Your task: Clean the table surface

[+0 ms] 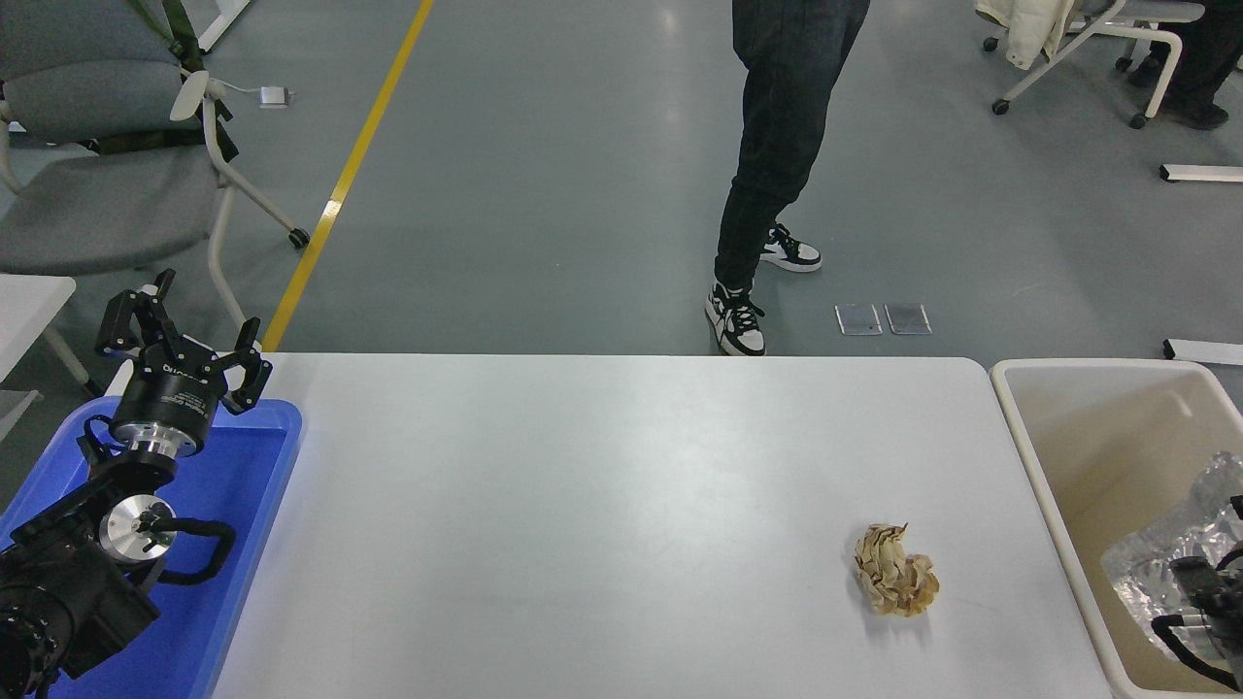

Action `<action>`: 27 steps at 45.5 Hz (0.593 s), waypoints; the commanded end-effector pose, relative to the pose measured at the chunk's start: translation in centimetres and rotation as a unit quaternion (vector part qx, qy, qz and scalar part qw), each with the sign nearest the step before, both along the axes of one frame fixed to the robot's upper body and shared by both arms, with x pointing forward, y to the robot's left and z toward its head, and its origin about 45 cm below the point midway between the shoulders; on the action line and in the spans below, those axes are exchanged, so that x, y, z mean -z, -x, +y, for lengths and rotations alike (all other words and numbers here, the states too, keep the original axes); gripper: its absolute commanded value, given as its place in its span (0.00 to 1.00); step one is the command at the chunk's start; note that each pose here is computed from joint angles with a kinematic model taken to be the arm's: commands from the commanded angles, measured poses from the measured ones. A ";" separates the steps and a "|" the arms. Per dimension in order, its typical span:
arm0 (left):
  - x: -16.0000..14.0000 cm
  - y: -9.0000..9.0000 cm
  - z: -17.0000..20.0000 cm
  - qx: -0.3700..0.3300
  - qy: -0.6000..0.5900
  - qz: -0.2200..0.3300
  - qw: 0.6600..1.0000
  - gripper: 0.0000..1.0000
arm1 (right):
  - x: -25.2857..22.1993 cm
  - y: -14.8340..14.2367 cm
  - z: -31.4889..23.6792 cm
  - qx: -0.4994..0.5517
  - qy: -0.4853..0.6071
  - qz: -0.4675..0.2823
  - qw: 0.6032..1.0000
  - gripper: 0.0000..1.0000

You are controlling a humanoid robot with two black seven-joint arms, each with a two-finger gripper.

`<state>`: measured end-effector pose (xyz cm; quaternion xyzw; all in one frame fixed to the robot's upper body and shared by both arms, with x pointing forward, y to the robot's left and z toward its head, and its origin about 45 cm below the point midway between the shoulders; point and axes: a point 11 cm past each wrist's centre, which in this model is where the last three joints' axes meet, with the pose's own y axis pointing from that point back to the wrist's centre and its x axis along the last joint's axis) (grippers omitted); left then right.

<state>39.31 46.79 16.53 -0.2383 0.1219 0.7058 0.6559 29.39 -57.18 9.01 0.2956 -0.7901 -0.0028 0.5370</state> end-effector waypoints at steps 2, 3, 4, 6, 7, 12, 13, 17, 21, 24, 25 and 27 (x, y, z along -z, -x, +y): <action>0.1 0.1 0.0 -0.001 -0.001 0.002 1.000 1.00 | -0.2 0.0 -0.3 0.001 0.001 -0.001 1.000 1.00; 0.1 0.1 0.0 -0.001 -0.001 0.002 1.000 1.00 | -0.3 0.0 -0.3 0.002 0.002 -0.002 1.000 1.00; 0.1 0.1 0.0 -0.001 -0.001 0.002 1.000 1.00 | -0.3 0.0 -0.3 0.001 0.001 -0.001 1.000 1.00; 0.1 0.1 0.0 -0.001 -0.001 0.002 1.000 1.00 | -0.3 0.0 -0.3 0.001 0.001 -0.001 1.000 1.00; 0.1 0.1 0.0 -0.001 -0.001 0.002 1.000 1.00 | -0.2 0.0 -0.3 0.002 0.001 -0.001 1.000 1.00; 0.1 0.1 0.0 -0.001 -0.001 0.002 1.000 1.00 | -0.2 0.0 -0.3 0.001 0.000 -0.001 1.000 1.00; 0.1 0.1 0.0 -0.001 -0.001 0.002 1.000 1.00 | -0.3 0.0 -0.3 0.001 -0.001 -0.002 1.000 1.00; 0.1 0.1 0.0 -0.001 -0.001 0.002 1.000 1.00 | -0.3 0.0 -0.4 0.001 -0.002 -0.002 1.000 1.00; 0.1 0.1 0.0 -0.001 -0.001 0.002 1.000 1.00 | -0.3 -0.3 -0.5 0.001 -0.020 -0.010 1.000 1.00; 0.1 0.1 0.0 -0.001 -0.001 0.002 1.000 1.00 | 0.1 -1.2 0.5 -0.004 -0.061 -0.024 0.998 1.00; 0.1 0.1 0.0 -0.001 -0.001 0.002 1.000 1.00 | 0.2 -1.4 0.7 -0.003 -0.076 -0.030 0.997 1.00; 0.1 0.1 0.0 -0.001 -0.001 0.002 1.000 1.00 | 0.1 -1.7 0.7 0.005 -0.101 -0.050 0.994 1.00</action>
